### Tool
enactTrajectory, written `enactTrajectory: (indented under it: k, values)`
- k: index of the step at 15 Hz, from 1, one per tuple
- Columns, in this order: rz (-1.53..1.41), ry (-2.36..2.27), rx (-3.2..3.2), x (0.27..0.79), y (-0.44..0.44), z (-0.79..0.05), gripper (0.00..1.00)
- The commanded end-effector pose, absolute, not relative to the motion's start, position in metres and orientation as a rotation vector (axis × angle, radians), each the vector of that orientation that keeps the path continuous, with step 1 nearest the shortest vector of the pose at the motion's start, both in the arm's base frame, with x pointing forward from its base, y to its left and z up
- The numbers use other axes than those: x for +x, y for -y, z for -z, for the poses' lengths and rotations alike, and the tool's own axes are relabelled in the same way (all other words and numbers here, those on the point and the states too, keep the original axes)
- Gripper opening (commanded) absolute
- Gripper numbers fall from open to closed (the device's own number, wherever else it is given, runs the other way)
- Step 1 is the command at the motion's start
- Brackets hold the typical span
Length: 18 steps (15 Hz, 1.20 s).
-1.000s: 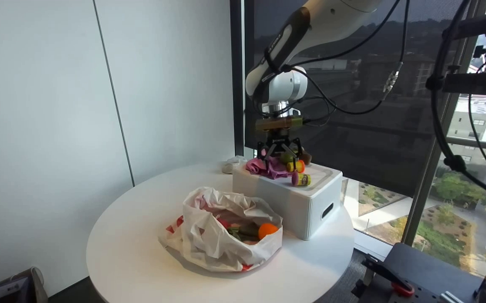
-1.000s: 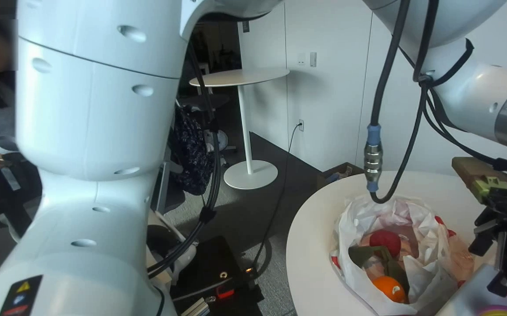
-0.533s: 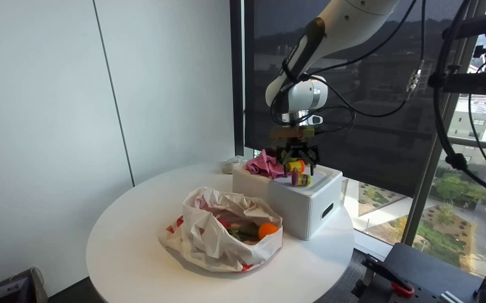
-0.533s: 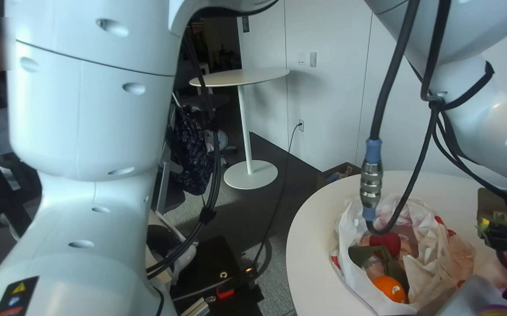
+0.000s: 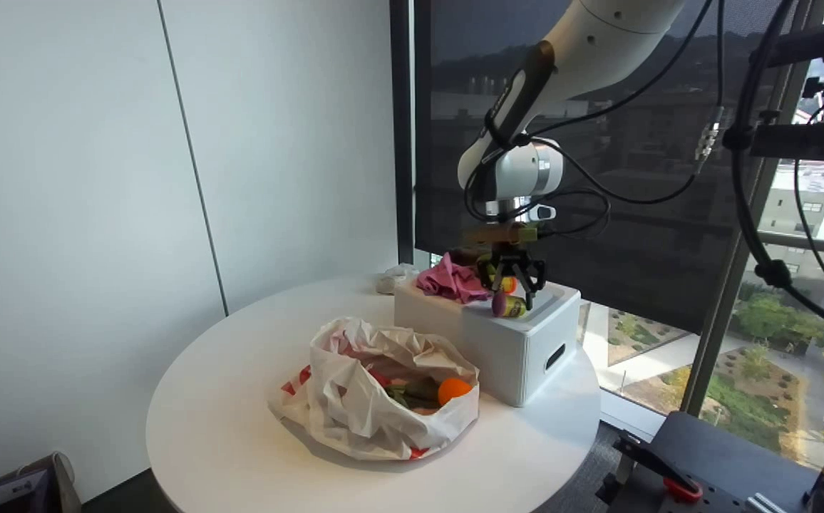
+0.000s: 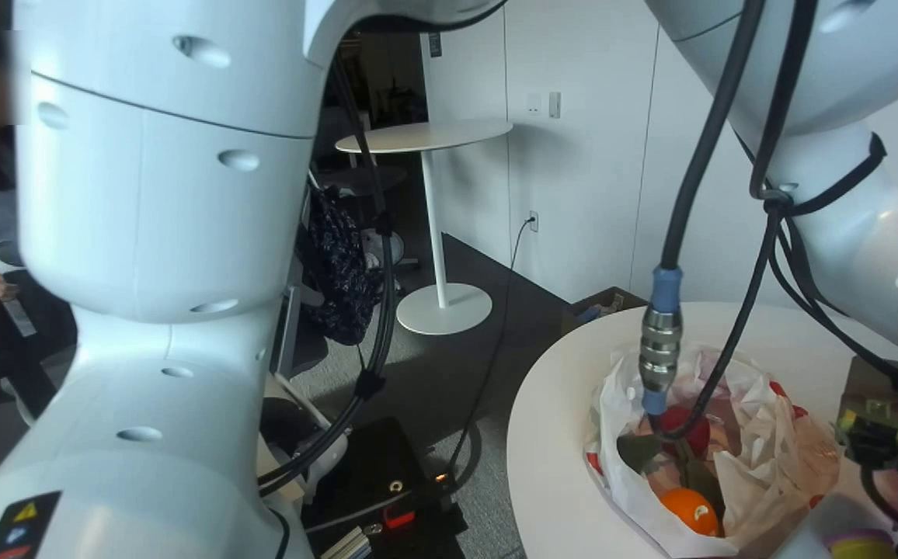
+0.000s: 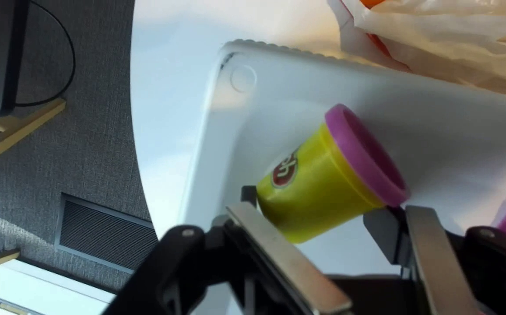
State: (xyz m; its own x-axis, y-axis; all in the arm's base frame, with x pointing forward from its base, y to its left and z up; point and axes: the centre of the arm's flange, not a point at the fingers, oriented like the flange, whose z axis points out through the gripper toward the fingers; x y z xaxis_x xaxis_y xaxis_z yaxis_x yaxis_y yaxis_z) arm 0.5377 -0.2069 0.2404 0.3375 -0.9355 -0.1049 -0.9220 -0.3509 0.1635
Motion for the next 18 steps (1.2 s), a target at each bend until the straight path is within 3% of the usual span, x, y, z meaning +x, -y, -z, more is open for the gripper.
enactTrajectory:
  k: [1, 3, 8, 10, 12, 18]
  values:
    - [0.259, 1.751, 2.542, 0.535, 0.183, -0.263, 0.36]
    - [0.25, 1.69, 2.614, 0.539, 0.165, -0.276, 0.21]
    - [0.276, 1.462, 2.736, 0.565, 0.099, -0.283, 0.1]
    - [0.313, 1.41, 2.714, 0.572, 0.081, -0.277, 0.35]
    - [0.411, 1.353, 2.735, 0.571, 0.072, -0.272, 0.45]
    - [0.5, 1.265, 2.761, 0.576, 0.085, -0.24, 0.92]
